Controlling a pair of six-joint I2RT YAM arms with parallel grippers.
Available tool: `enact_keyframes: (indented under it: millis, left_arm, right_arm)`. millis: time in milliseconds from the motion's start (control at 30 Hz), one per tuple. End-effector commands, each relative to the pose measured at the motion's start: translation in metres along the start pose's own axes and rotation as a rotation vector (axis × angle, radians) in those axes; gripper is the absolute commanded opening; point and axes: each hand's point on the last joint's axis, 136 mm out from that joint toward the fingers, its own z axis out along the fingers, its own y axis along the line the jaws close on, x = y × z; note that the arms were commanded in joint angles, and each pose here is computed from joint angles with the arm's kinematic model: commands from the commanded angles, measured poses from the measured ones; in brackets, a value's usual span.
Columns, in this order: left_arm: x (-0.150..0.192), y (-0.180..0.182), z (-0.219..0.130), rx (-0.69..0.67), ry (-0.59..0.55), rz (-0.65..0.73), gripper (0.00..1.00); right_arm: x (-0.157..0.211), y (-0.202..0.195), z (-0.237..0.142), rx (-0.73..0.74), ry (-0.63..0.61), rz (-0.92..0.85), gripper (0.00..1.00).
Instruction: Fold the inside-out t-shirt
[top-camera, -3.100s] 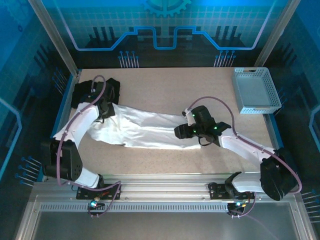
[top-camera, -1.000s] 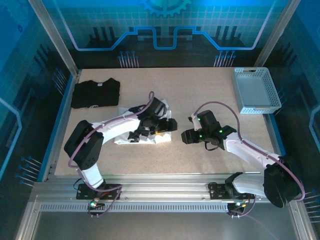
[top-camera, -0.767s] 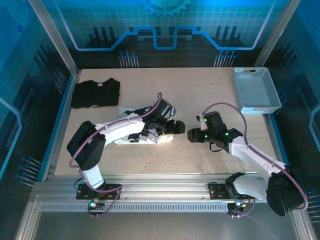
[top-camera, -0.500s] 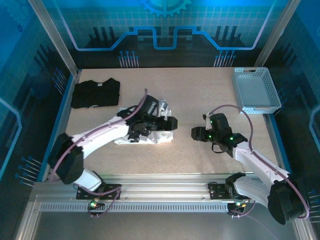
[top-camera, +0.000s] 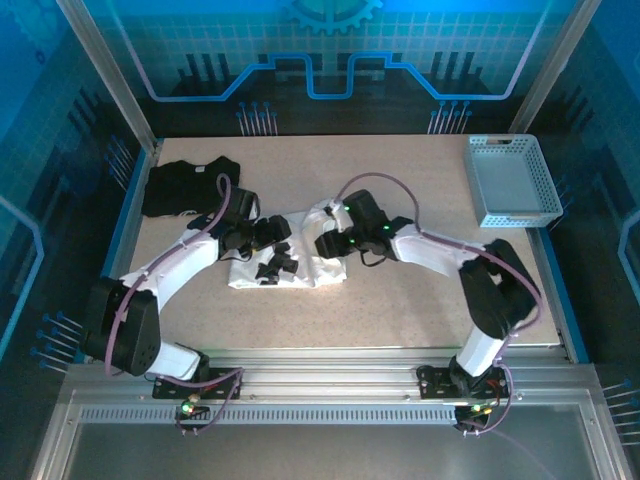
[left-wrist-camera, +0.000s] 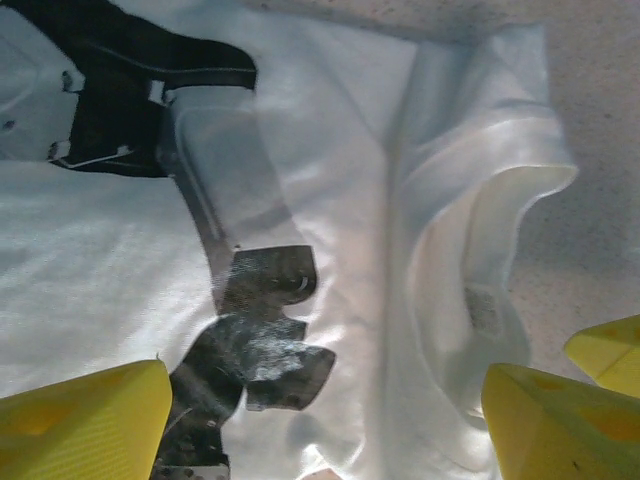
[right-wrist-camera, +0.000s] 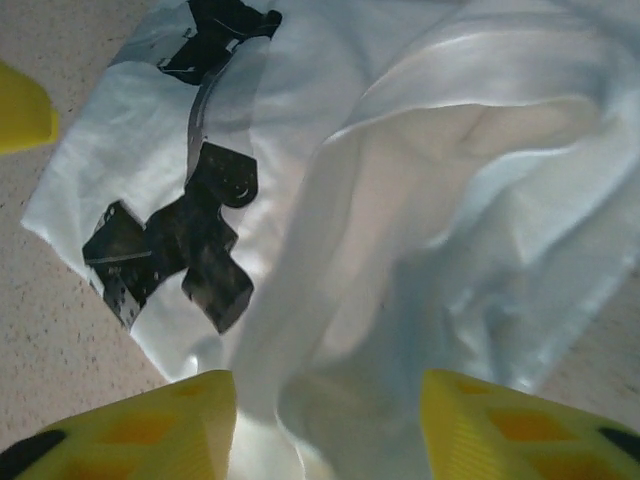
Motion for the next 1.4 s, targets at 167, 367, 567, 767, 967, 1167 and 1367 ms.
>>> enact_keyframes:
  millis: [167,367,567,767,967,1167,1367]
  left_arm:
    - [0.014,0.031,0.018,-0.089,0.047,0.016,0.82]
    - [0.020,0.042,0.028,-0.113,0.061,0.024,0.82]
    - [0.022,0.045,0.037,-0.125,0.085,0.035,0.82]
    - [0.022,0.042,0.037,-0.108,0.088,0.045,0.82]
    - [0.022,0.035,0.034,-0.075,0.087,0.047,0.82]
    - [0.021,0.034,0.033,-0.074,0.087,0.058,0.82]
    - [0.022,0.034,0.036,-0.073,0.094,0.062,0.82]
  right_arm:
    - [0.036,-0.034,-0.005,0.127,0.103,0.100,0.12]
    - [0.060,-0.068,-0.025,0.174,0.081,0.299,0.07]
    - [0.041,-0.070,-0.034,0.177,0.025,0.292,0.30]
    - [-0.010,-0.052,-0.013,0.125,-0.029,0.187,0.55]
    - [-0.036,-0.071,0.023,0.151,0.007,0.228,0.60]
    - [-0.048,-0.077,0.041,0.125,0.026,0.231,0.45]
    - [-0.052,-0.087,0.037,0.095,0.009,0.269,0.13]
